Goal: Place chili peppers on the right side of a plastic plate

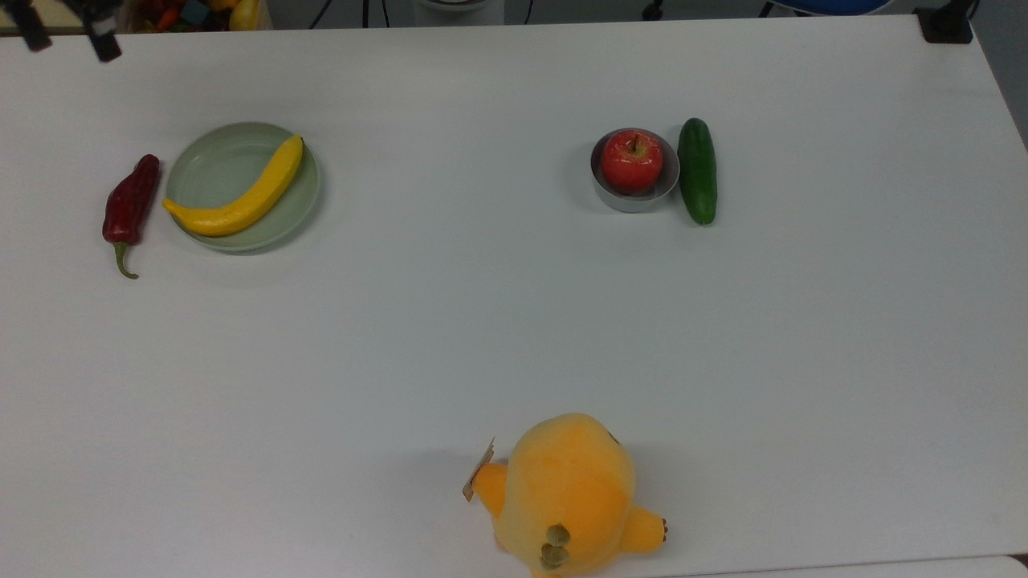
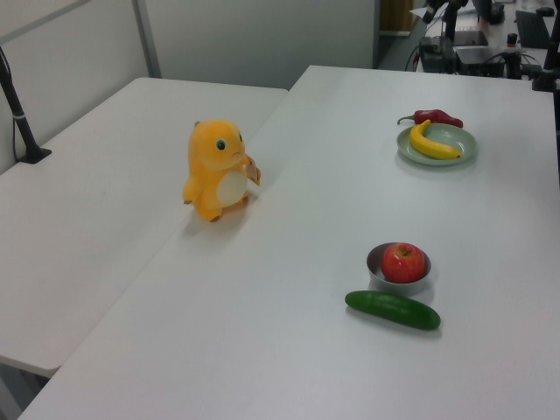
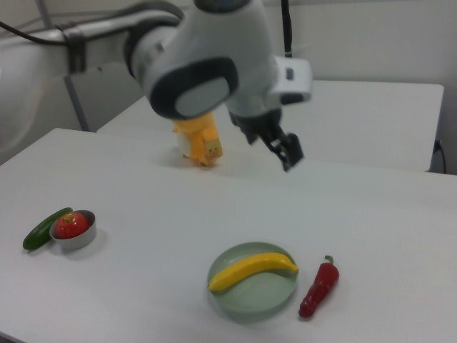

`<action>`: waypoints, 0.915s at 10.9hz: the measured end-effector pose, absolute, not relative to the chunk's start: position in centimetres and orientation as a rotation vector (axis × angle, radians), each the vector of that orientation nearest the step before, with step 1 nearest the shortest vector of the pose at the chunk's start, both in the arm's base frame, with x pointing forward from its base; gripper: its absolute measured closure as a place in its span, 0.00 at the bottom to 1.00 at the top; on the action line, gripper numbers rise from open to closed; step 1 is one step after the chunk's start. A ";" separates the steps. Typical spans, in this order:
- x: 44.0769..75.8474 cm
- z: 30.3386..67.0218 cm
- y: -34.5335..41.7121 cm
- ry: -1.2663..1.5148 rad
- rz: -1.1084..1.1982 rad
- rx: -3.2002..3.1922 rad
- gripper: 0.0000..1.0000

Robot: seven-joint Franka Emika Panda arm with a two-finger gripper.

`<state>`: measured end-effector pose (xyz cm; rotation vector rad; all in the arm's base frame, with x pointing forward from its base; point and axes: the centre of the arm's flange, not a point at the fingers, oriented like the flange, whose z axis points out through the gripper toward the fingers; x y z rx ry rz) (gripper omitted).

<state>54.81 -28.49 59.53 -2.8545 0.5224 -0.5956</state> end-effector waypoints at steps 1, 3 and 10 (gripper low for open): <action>54.4 61.4 -26.6 0.533 -0.558 -2.825 0.00; 53.5 65.0 -22.8 0.552 -0.445 -2.776 0.00; 51.9 69.7 -1.9 0.487 -0.055 -2.906 0.00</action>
